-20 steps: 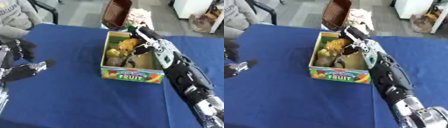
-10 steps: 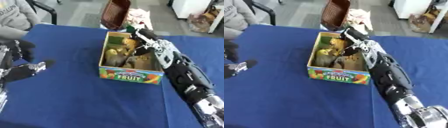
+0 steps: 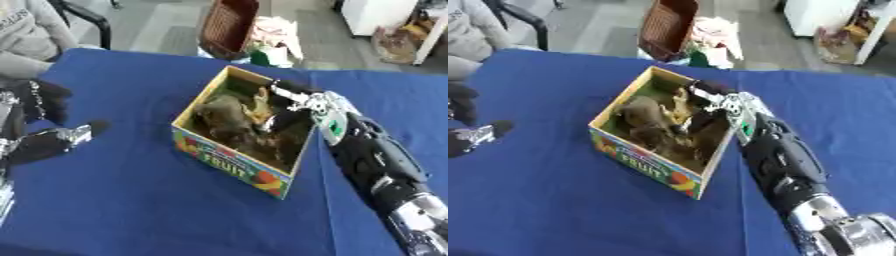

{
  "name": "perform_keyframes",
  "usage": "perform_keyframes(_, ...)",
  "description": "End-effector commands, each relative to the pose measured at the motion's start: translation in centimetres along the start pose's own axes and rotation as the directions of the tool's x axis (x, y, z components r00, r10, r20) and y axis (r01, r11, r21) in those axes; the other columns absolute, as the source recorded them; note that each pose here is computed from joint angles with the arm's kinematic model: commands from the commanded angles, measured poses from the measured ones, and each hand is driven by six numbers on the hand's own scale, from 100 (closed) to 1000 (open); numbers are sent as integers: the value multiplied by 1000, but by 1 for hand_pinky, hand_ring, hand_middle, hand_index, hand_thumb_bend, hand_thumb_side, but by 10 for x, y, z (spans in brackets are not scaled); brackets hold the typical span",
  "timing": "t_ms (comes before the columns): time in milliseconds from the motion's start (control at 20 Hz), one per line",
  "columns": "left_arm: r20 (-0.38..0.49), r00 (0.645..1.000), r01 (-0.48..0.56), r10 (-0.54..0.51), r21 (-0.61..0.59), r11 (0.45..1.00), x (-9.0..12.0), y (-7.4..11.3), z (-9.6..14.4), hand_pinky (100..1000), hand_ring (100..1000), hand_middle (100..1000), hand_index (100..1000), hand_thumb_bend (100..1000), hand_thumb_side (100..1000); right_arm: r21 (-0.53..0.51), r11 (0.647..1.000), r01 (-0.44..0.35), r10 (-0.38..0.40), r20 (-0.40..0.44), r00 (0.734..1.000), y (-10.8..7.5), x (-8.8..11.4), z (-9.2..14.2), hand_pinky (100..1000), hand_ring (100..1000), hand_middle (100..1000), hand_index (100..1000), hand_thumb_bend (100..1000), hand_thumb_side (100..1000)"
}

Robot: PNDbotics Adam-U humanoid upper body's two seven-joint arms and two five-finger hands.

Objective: Pick up objects on the table and place them in the box.

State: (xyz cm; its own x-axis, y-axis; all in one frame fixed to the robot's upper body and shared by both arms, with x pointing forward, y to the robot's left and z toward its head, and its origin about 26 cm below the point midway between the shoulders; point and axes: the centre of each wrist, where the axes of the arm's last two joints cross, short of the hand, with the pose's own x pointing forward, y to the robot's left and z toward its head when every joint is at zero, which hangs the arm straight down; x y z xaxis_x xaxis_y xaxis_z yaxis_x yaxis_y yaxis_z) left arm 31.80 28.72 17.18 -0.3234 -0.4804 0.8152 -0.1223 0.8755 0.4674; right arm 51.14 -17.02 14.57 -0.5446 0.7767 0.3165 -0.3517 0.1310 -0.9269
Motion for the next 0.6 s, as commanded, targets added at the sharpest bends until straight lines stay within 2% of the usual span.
perform_keyframes(50, 20, 1000, 15, -15, 9, 1000, 5, 6, -2, 465, 453, 425, 589, 826, 191, -45, 999, -11, 11, 4, 1000, -26, -1, 8, 810, 890, 811, 887, 639, 449)
perform_keyframes(250, 14, 1000, 16, -16, 9, 1000, 3, 6, -2, 464, 452, 424, 589, 826, 190, -91, 996, 5, -3, 26, 1000, -32, -1, 10, 840, 913, 828, 905, 661, 445)
perform_keyframes(600, 13, 1000, 16, -16, 9, 1000, 3, 6, -2, 464, 452, 424, 589, 826, 190, -100, 995, 11, -8, 30, 1000, -34, 0, 11, 850, 922, 836, 913, 669, 440)
